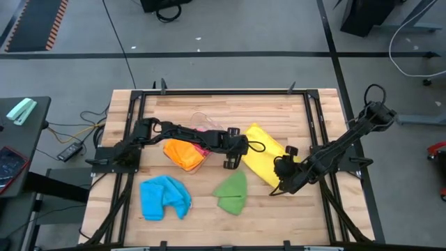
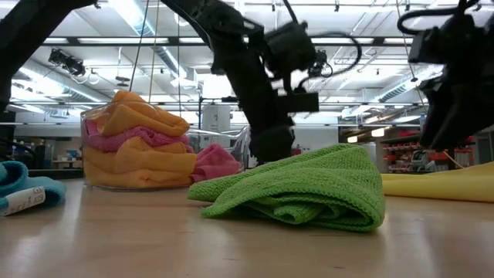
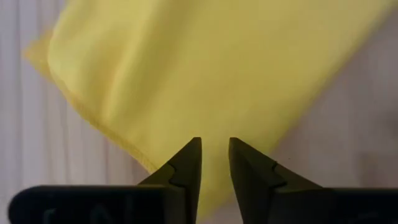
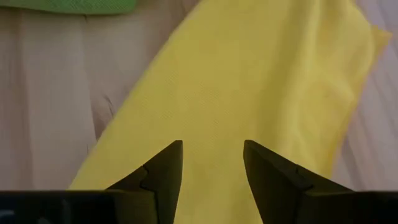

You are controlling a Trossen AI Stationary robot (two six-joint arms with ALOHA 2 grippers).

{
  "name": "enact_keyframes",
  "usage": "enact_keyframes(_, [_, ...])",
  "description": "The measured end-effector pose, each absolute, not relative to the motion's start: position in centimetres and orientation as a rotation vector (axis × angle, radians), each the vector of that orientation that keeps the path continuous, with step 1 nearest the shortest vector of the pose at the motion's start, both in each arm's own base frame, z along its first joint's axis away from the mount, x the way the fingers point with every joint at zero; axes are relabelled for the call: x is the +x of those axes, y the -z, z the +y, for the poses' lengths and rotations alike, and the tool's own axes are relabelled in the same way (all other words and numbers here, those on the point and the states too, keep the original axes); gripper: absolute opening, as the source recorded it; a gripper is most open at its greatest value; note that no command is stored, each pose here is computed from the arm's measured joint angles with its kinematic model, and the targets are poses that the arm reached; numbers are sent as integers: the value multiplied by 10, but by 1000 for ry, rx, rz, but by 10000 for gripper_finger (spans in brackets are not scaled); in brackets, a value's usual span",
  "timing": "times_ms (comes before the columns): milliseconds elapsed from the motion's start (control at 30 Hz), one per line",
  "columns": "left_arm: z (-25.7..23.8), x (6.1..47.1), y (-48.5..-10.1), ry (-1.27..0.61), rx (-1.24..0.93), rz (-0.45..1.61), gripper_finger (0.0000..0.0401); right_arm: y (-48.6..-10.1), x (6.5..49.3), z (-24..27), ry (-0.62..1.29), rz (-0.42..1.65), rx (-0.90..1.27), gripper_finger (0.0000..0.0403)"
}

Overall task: Fold microfiber towels
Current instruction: Fold the yellow microfiber towel

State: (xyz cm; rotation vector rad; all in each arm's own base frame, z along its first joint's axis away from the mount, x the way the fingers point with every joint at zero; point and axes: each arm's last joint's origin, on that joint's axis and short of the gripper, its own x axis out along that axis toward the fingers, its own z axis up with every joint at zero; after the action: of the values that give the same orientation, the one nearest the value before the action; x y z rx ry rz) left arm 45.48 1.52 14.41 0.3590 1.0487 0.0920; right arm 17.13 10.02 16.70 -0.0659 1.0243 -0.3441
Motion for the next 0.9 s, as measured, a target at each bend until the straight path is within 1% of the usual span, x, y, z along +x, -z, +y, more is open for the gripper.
enact_keyframes(67, [18,455,-134,-108,332,1080,93,-158,171,97,342,1004,-52,178])
enact_keyframes(200, [18,450,-130,-123,282,1143,86,-142,170,87,364,978,-12,178])
enact_keyframes(367, [7,438,-139,-119,193,1213,68,-127,168,70,428,1014,76,178])
enact_keyframes(500, [-6,436,-148,-48,139,1200,56,-122,168,57,476,1042,95,178])
enact_keyframes(700, [-16,438,-159,-23,154,1137,44,-122,171,41,462,1103,-26,178])
enact_keyframes(800, [-15,440,-165,-20,168,1093,44,-122,173,32,449,1128,-105,178])
enact_keyframes(900, [-15,439,-168,-8,199,1094,46,-123,174,24,450,1156,-143,178])
